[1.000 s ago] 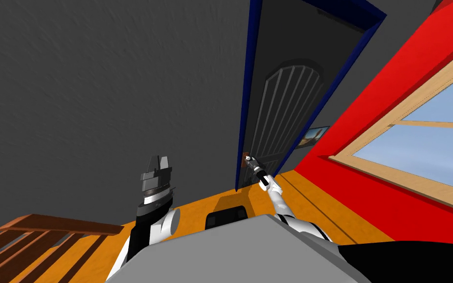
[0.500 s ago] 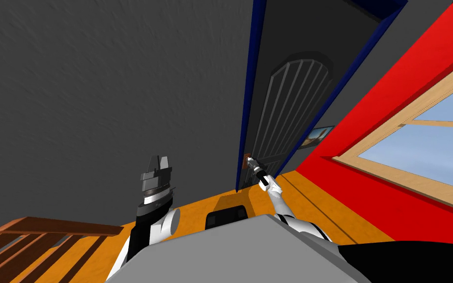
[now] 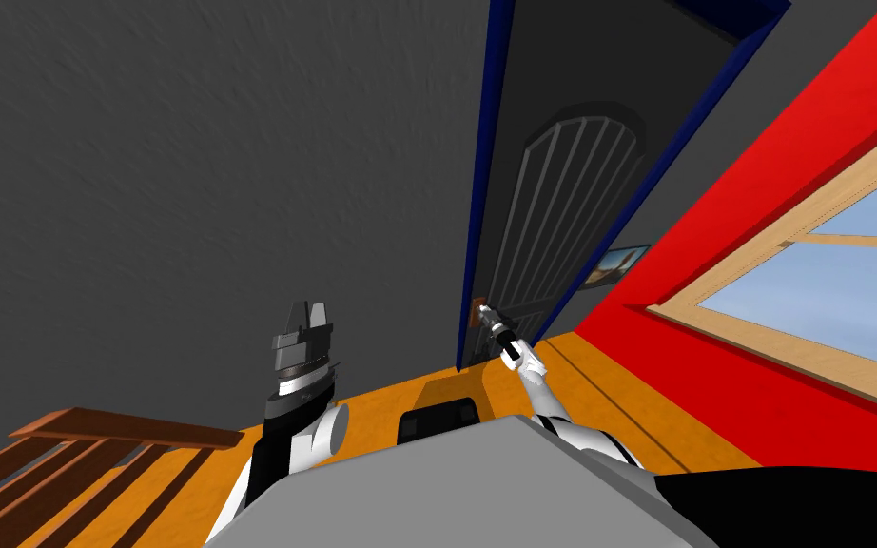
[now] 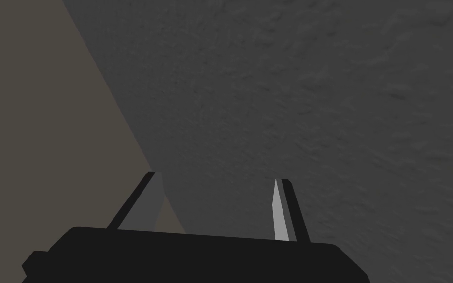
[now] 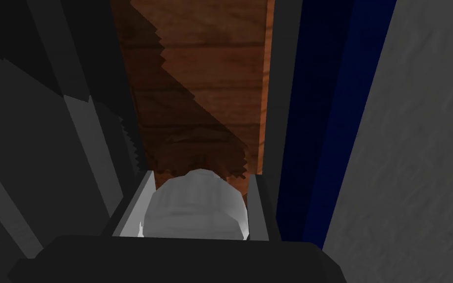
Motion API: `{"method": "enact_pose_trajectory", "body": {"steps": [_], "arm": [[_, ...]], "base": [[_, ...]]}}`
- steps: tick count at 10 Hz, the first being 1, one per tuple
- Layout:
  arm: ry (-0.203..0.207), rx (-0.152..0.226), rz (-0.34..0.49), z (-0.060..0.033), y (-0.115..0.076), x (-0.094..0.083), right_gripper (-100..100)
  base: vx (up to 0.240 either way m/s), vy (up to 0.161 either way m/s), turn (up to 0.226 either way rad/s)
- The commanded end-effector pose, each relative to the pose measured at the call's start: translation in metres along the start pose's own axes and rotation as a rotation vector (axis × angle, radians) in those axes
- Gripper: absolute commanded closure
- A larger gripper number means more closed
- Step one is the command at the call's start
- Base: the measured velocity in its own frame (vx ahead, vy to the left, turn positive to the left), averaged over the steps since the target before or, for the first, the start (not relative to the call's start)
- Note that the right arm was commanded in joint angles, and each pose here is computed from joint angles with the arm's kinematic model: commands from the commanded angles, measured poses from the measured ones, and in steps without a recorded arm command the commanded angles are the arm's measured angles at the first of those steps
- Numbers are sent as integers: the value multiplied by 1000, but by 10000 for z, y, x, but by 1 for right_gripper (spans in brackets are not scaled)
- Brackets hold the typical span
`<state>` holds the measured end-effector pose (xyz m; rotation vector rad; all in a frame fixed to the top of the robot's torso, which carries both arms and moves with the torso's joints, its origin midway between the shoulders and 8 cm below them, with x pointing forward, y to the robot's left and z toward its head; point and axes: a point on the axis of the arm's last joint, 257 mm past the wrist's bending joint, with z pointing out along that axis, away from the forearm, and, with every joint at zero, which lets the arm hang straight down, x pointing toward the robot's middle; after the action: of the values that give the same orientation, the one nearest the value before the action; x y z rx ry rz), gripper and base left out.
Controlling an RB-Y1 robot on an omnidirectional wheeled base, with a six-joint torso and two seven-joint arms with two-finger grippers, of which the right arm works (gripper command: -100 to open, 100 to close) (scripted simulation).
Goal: Pull the door open
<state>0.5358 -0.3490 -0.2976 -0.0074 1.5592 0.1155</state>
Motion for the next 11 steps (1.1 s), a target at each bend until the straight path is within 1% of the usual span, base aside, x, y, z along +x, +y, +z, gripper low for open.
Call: {"method": "enact_pose_trajectory", "body": {"steps": [1, 3, 7, 8, 11], "arm": [[-14, 3, 58, 14, -3, -46, 100], [-27, 10, 132, 22, -21, -79, 100], [-66, 29, 335, 42, -76, -170, 100], [-67, 29, 343, 42, -77, -172, 100], [-97, 40, 509, 57, -123, -234, 100]], "base": [[-49, -61, 97], [-59, -48, 88], [-64, -65, 130], [-58, -50, 27], [-88, -55, 124]]}}
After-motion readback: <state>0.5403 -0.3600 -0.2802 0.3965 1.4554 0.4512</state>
